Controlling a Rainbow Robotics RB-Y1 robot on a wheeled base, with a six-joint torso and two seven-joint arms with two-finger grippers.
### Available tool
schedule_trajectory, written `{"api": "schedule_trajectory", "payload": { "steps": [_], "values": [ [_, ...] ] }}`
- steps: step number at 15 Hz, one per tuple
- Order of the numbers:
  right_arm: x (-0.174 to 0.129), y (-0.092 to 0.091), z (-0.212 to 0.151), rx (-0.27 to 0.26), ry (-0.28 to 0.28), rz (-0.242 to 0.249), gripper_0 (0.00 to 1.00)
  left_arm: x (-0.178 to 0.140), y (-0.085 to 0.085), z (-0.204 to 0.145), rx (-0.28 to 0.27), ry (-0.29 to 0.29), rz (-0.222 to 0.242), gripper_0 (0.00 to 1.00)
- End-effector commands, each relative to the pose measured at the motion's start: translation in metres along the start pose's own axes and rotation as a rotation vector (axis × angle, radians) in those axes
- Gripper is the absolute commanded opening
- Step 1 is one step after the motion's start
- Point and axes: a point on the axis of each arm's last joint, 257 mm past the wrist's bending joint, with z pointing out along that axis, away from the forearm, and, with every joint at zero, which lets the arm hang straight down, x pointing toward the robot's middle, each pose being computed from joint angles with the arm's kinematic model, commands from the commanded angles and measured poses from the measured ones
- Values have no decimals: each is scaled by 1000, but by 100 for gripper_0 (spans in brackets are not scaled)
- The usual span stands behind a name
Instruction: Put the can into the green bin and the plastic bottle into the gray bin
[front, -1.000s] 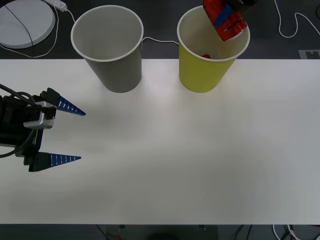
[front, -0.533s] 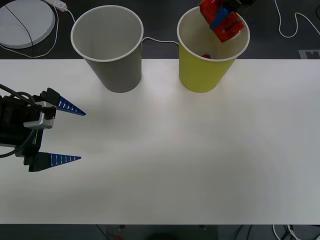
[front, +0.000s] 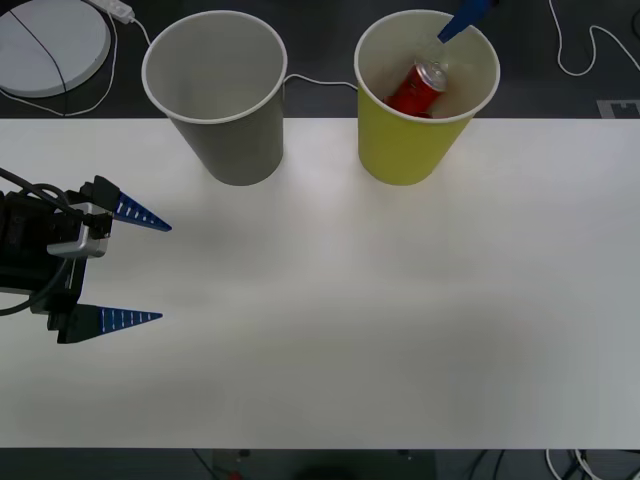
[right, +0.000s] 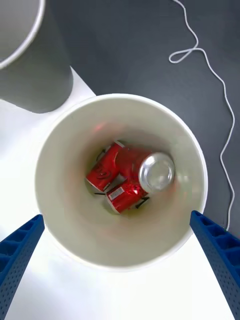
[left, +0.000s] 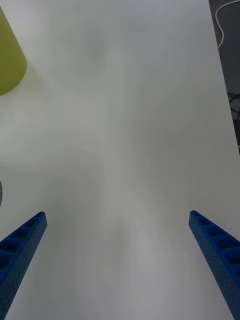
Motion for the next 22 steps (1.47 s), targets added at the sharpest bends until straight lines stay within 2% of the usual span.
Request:
{"api": "schedule_trajectory", "payload": {
  "steps": [1,3,6,9,14,18,22],
  "values": [
    [17,6,-15,-10,-43,-40,100,0,0,0,0,0,0,100],
    [32,15,-28,-9,-73,-90,100,0,0,0,0,0,0,100],
    [65,25,-40,-2,-99,-241,100,0,0,0,0,0,0,100],
    [94,37,-46,-45,-136,-361,100,0,0,0,0,0,0,100],
    [128,53,-52,-127,-223,-459,100,0,0,0,0,0,0,100],
    [165,62,-47,-162,-245,-508,100,0,0,0,0,0,0,100],
    [201,75,-42,-183,-241,-524,100,0,0,0,0,0,0,100]
  ]
}}
